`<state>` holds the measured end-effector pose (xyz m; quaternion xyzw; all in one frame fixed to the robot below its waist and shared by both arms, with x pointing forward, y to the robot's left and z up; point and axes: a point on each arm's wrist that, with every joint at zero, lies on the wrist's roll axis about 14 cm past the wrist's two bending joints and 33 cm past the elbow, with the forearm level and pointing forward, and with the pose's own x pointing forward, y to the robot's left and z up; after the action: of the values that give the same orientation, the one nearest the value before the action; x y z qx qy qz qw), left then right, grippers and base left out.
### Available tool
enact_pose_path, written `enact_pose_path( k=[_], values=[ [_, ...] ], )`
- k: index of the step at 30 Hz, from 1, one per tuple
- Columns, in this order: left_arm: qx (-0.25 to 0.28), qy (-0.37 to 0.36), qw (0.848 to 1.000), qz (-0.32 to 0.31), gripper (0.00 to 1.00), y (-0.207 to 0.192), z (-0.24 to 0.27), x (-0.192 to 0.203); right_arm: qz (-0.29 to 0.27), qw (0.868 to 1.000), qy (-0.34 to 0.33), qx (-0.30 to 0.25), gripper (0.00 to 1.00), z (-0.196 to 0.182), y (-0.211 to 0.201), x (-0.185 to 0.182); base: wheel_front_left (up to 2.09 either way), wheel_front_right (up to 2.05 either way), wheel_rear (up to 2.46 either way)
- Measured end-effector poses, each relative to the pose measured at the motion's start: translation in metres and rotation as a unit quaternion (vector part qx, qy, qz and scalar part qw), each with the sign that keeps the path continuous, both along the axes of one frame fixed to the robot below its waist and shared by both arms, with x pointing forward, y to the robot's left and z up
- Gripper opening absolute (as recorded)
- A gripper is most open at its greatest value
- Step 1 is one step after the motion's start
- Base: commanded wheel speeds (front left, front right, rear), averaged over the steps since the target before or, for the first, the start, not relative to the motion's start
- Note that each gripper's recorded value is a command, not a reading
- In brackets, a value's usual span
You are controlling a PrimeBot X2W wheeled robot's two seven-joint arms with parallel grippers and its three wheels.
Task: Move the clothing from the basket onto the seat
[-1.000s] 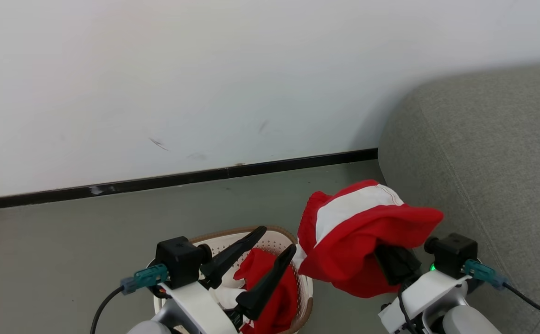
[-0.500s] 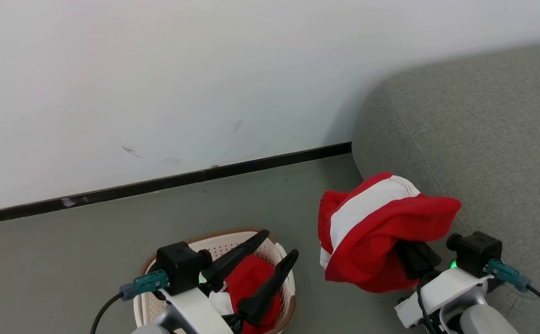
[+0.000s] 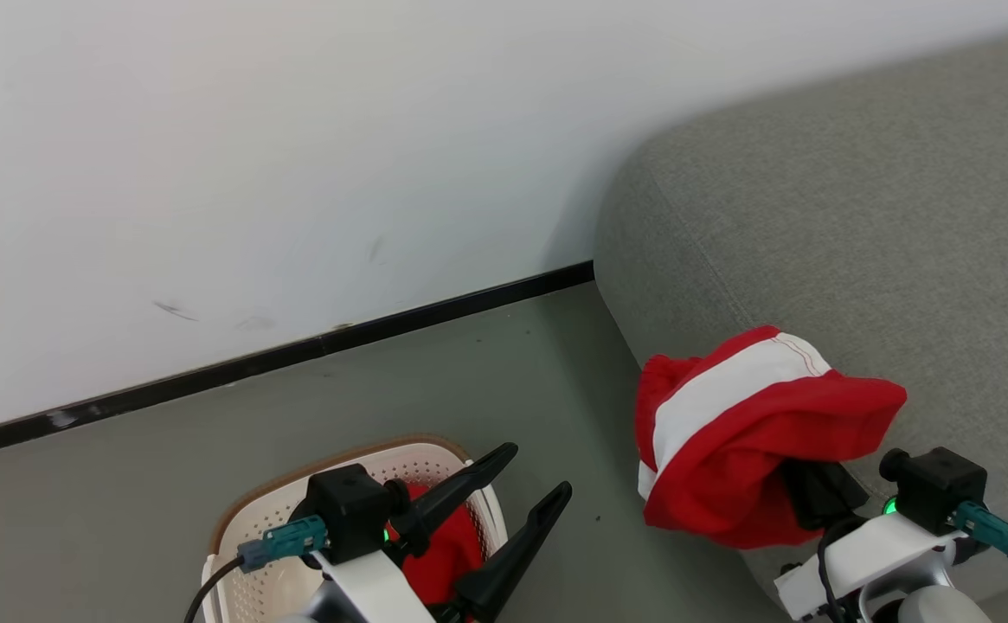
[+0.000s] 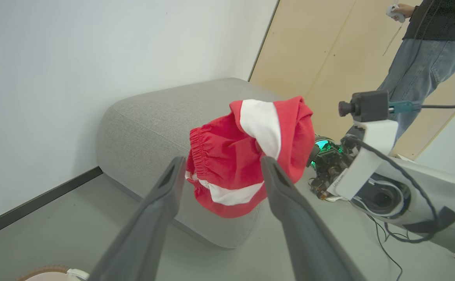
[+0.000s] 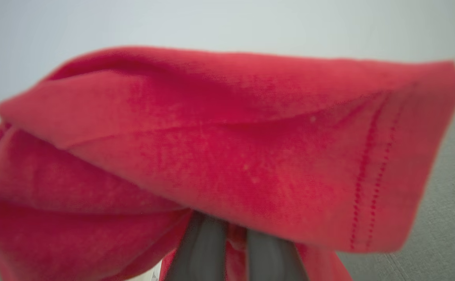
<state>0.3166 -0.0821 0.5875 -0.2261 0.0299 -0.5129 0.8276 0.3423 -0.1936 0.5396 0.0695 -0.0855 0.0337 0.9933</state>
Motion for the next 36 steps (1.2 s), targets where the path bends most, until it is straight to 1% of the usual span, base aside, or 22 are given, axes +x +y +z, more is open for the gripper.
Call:
enact_pose_path(
  k=[7, 14, 21, 28, 36],
  values=[
    [-0.002, -0.001, 1.000, -0.028, 1.00, -0.015, 0.000, -0.006, -0.048, 0.999, 0.001, -0.006, 0.00, 0.000, -0.030, -0.017, 0.00, 0.00, 0.00],
    [-0.007, 0.000, 0.999, -0.054, 1.00, -0.029, -0.001, -0.011, -0.082, 0.997, 0.011, -0.006, 0.00, -0.006, -0.049, -0.035, 0.00, 0.00, 0.00],
    [-0.009, 0.002, 0.997, -0.072, 1.00, -0.037, -0.003, -0.012, -0.101, 0.995, 0.016, -0.004, 0.00, -0.008, -0.060, -0.043, 0.00, 0.00, 0.00],
    [-0.015, 0.000, 0.996, -0.085, 1.00, -0.042, -0.003, -0.012, -0.128, 0.991, 0.023, 0.017, 0.00, -0.013, -0.074, -0.048, 0.00, 0.00, 0.00],
    [-0.020, 0.001, 0.995, -0.094, 1.00, -0.044, -0.005, -0.009, -0.154, 0.987, 0.041, 0.023, 0.00, -0.023, -0.093, -0.049, 0.00, 0.00, 0.00]
  ],
)
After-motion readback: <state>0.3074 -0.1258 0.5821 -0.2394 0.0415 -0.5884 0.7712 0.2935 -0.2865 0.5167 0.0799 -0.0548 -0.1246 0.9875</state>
